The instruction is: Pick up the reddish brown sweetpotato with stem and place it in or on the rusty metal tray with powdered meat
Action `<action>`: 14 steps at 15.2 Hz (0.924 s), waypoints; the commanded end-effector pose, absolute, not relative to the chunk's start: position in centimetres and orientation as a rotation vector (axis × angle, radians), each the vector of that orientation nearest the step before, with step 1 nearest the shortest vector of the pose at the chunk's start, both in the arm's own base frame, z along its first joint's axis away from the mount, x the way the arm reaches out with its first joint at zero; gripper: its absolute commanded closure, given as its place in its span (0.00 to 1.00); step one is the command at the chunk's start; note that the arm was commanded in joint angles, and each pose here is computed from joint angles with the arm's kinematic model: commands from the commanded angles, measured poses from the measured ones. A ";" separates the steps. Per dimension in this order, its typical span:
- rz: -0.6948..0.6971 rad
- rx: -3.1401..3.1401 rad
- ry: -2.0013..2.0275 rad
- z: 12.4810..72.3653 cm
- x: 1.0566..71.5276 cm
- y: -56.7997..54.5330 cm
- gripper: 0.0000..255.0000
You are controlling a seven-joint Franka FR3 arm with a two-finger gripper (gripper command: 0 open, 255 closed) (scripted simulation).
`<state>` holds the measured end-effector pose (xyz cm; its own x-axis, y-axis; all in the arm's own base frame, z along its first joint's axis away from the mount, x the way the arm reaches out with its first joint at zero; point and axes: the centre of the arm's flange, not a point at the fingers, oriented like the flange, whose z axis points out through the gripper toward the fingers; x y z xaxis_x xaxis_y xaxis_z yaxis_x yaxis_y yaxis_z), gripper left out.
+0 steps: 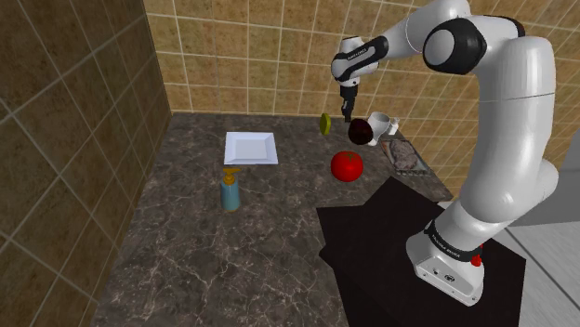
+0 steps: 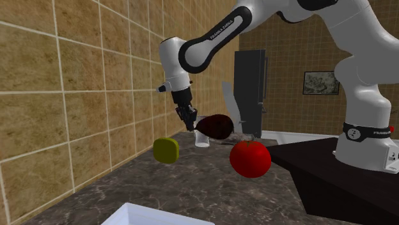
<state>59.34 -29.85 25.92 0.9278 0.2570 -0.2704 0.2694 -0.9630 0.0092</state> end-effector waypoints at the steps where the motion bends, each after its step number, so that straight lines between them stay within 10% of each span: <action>1: -0.415 3.039 0.416 25.8 57.2 -32.0 1.00; 14: -0.415 3.039 0.416 24.8 44.5 -43.5 1.00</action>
<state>45.56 -42.61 24.60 0.9281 0.2565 -0.2698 0.2689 -0.9631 0.0096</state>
